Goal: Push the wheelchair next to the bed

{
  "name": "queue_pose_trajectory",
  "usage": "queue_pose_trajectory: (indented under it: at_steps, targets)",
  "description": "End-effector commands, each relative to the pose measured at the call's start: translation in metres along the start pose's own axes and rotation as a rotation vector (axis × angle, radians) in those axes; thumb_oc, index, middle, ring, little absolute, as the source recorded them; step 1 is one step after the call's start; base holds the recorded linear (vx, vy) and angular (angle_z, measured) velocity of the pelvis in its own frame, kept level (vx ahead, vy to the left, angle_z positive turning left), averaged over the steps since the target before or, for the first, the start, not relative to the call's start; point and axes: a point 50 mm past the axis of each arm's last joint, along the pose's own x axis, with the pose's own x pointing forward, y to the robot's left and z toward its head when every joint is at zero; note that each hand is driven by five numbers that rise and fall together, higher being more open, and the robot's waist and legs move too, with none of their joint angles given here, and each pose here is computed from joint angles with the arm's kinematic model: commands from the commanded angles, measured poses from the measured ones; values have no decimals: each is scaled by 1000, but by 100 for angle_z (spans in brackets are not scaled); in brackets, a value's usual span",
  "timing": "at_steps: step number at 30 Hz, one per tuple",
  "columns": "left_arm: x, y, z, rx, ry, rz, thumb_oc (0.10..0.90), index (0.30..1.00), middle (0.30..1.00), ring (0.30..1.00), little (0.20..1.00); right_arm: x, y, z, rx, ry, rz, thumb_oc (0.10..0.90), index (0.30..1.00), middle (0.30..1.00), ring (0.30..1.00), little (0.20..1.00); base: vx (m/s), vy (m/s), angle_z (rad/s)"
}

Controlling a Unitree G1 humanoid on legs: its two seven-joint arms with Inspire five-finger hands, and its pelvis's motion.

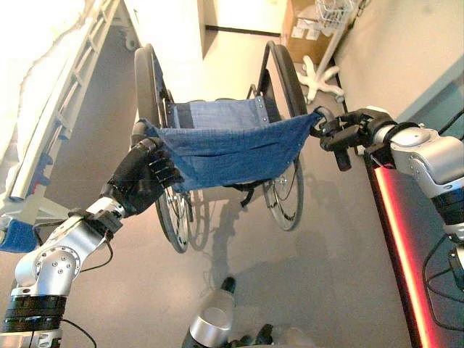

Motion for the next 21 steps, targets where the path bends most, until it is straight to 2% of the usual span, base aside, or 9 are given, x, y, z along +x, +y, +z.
queue_pose_trajectory:
  at_steps: [1,7,14,21]
  targets:
    - [-13,-27,93,88,-333,-146,400,300,300,300,300,-29,-4,45,-96,-311,150,400,300,300,300,300,317,-90,25]
    - [-9,-31,76,69,-314,-173,400,300,300,300,300,-37,-20,45,-112,-308,113,400,300,300,300,300,331,-133,69]
    - [0,-37,83,102,-334,-162,400,300,300,300,300,-35,7,63,-85,-341,161,400,300,300,300,300,412,-396,28]
    - [-1,-27,57,48,-309,-112,400,300,300,300,300,-28,19,62,-119,-321,199,400,300,300,300,300,336,-207,22]
